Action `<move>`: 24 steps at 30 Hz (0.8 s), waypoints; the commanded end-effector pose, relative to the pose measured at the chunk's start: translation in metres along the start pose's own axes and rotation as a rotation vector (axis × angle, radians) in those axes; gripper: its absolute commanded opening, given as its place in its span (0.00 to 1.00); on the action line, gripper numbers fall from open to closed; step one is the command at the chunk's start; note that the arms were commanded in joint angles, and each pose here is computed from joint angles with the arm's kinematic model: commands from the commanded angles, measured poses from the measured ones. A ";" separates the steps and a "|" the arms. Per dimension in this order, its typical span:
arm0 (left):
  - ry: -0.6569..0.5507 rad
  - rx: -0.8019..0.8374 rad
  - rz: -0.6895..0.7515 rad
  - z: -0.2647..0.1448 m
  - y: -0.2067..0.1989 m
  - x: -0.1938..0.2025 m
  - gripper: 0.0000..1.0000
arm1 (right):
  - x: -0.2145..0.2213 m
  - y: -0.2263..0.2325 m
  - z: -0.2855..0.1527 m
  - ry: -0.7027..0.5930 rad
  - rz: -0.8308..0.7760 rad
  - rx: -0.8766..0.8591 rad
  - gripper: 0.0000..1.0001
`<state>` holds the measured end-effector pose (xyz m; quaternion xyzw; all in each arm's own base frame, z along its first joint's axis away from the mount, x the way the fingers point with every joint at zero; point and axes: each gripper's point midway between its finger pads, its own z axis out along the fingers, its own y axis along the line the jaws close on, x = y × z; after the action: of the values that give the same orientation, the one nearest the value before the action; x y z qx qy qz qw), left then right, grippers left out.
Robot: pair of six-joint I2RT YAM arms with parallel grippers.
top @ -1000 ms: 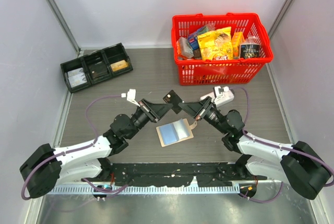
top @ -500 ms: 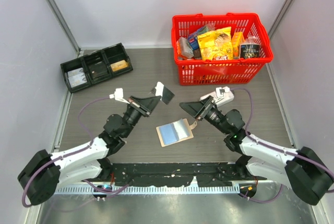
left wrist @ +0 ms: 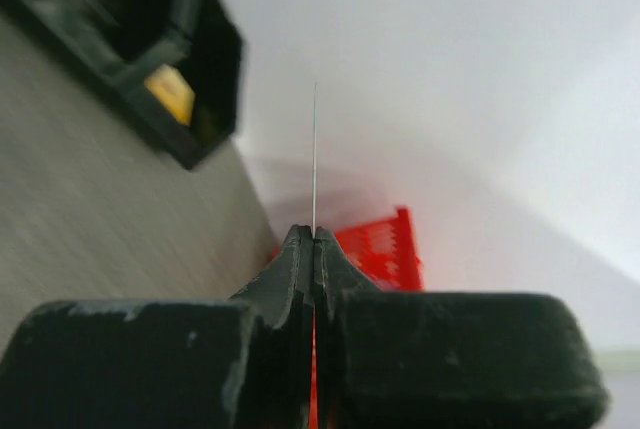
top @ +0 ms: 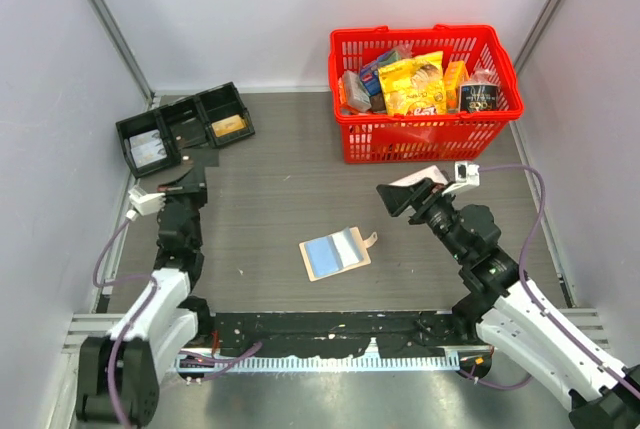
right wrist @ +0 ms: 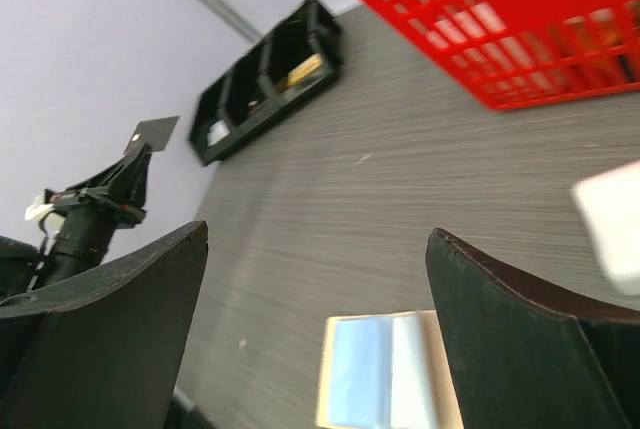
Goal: Take the credit cards out of the card holder
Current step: Place the credit card in the storage box.
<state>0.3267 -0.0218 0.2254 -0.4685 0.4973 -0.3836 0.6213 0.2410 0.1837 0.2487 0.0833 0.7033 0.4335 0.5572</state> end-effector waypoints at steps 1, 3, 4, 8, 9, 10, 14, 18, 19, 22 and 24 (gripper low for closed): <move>-0.132 -0.100 -0.088 0.036 0.035 -0.037 0.00 | -0.031 -0.032 -0.014 -0.069 -0.216 0.210 0.94; -0.156 -0.091 -0.098 0.059 0.038 -0.046 0.00 | -0.041 -0.036 -0.019 -0.094 -0.275 0.245 0.94; -0.159 -0.100 -0.096 0.073 0.043 -0.048 0.00 | -0.044 -0.037 -0.022 -0.104 -0.287 0.254 0.94; -0.231 -0.099 -0.107 0.129 0.049 -0.063 0.00 | -0.062 -0.044 -0.029 -0.165 -0.345 0.321 0.94; -0.251 -0.127 -0.110 0.142 0.063 -0.064 0.00 | -0.069 -0.049 -0.031 -0.188 -0.366 0.357 0.94; -0.266 -0.129 -0.110 0.154 0.065 -0.066 0.00 | -0.073 -0.049 -0.033 -0.198 -0.384 0.365 0.94; -0.280 -0.139 -0.111 0.200 0.069 -0.066 0.00 | -0.083 -0.054 -0.036 -0.237 -0.398 0.416 0.95; -0.308 -0.202 -0.127 0.234 0.088 -0.066 0.00 | -0.082 -0.060 -0.035 -0.228 -0.416 0.442 0.94; -0.314 -0.220 -0.128 0.240 0.093 -0.066 0.00 | -0.082 -0.061 -0.034 -0.226 -0.417 0.447 0.94; -0.325 -0.261 -0.143 0.254 0.108 -0.064 0.00 | -0.080 -0.065 -0.031 -0.215 -0.430 0.464 0.94; -0.317 -0.274 -0.169 0.259 0.117 -0.059 0.00 | -0.079 -0.067 -0.030 -0.209 -0.434 0.470 0.94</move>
<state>0.5591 0.1057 0.1582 -0.6156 0.4179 -0.2958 0.5990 0.2636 0.0885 0.2386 0.0895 0.7401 0.1370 0.6523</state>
